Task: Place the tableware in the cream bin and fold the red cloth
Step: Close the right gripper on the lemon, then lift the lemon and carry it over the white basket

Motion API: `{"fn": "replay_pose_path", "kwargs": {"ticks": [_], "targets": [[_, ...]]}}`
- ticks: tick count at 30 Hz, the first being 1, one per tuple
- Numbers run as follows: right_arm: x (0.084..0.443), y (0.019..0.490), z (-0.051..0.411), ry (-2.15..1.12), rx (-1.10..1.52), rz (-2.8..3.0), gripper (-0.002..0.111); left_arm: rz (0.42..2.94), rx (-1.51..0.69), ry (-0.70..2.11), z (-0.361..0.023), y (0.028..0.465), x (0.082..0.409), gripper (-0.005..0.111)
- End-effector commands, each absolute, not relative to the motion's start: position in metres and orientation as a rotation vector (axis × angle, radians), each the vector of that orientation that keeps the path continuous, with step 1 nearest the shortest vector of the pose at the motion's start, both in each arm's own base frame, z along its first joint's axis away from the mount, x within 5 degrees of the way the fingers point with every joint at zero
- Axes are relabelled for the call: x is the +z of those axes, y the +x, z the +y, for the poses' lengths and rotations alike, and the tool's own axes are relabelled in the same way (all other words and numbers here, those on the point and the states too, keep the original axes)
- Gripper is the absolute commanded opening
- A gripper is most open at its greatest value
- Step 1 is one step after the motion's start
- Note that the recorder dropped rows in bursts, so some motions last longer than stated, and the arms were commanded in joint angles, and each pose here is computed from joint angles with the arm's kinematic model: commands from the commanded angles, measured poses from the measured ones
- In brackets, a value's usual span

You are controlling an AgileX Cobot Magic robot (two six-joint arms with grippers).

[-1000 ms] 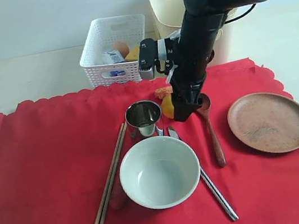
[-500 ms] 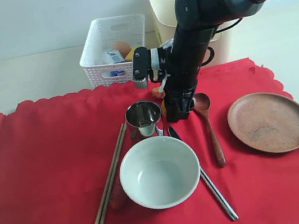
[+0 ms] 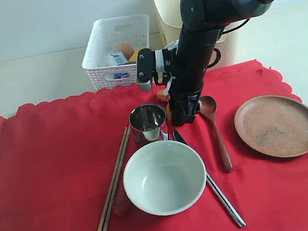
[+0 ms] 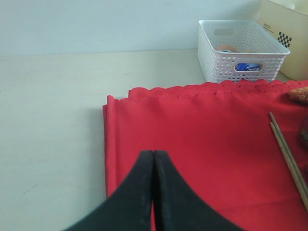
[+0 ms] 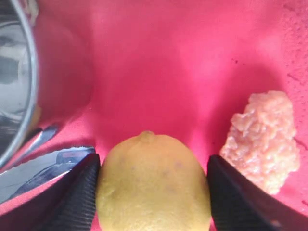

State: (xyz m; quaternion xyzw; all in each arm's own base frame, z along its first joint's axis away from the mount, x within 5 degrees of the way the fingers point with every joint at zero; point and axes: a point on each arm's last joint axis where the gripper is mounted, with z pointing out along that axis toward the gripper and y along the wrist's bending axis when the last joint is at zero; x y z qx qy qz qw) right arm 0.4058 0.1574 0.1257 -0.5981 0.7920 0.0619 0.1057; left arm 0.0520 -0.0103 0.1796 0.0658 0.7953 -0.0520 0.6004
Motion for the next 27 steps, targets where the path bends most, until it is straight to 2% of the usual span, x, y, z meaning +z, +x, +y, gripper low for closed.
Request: {"fn": "replay_pose_path", "kwargs": {"ticks": [1, 4, 10, 17, 27], "targets": [[0.124, 0.405, 0.157, -1.782, 0.184, 2.333, 0.027, 1.832, -0.125, 0.152, -0.010, 0.052, 0.181, 0.000], [0.124, 0.404, 0.156, -1.783, 0.179, 2.349, 0.025, 1.832, -0.125, 0.152, -0.010, 0.052, 0.181, 0.000], [0.124, 0.404, 0.156, -1.769, 0.178, 2.358, 0.000, 1.832, -0.125, 0.152, -0.010, 0.052, 0.181, 0.000], [0.144, 0.404, 0.156, -1.744, 0.152, 2.318, 0.000, 1.832, -0.125, 0.152, -0.010, 0.052, 0.181, 0.000], [0.214, 0.401, 0.155, -1.556, 0.074, 2.206, 0.000, 1.832, -0.125, 0.152, -0.010, 0.052, 0.181, 0.000]]}}
